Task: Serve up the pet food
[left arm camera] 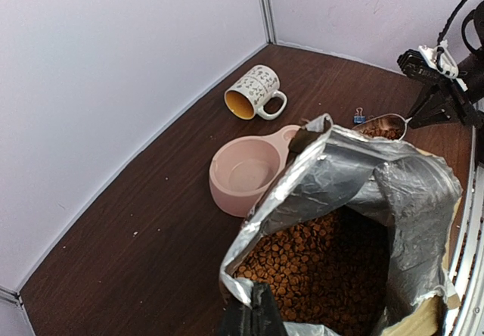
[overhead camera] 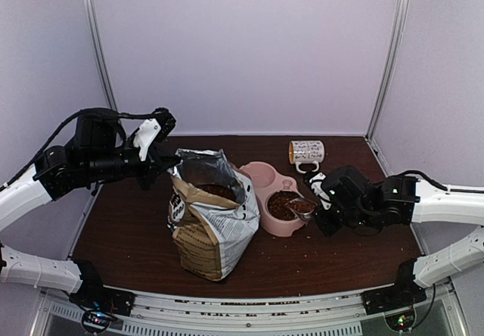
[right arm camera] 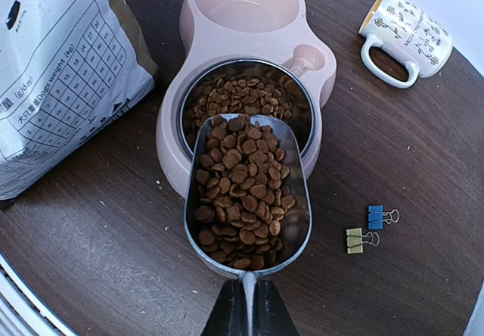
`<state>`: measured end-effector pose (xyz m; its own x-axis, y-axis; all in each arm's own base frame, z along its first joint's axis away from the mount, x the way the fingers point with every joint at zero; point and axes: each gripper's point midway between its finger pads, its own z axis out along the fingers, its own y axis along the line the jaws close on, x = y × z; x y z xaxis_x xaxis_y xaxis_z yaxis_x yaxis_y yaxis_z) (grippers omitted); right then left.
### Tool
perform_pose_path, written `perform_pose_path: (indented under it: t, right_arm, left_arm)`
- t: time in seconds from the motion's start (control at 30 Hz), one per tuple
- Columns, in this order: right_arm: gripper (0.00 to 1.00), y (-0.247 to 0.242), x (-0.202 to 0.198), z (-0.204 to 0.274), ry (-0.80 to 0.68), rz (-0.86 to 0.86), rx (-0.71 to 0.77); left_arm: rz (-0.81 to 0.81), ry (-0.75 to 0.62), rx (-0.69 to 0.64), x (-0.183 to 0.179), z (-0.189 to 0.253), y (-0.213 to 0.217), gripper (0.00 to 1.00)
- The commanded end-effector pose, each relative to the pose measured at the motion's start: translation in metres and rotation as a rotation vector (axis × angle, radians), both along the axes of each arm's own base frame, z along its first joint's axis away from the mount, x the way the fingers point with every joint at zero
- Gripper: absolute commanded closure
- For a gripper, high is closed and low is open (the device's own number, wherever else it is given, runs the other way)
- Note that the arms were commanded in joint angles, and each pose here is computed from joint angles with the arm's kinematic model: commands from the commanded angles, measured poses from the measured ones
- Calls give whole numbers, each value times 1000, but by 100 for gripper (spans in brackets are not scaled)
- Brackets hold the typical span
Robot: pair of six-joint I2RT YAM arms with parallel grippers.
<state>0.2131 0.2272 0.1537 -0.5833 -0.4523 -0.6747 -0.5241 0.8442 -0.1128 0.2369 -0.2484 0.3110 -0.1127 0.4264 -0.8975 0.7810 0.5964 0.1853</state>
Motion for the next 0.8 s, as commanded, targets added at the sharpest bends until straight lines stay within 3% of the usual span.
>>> perform_pose_path:
  t: [0.0, 0.77]
  right_arm:
    - [100, 0, 3, 12, 14, 1, -18]
    - [100, -2, 8, 21, 100, 32, -143]
  left_arm:
    - [31, -112, -66, 8, 33, 6, 100]
    - [24, -113, -72, 7, 34, 5, 100]
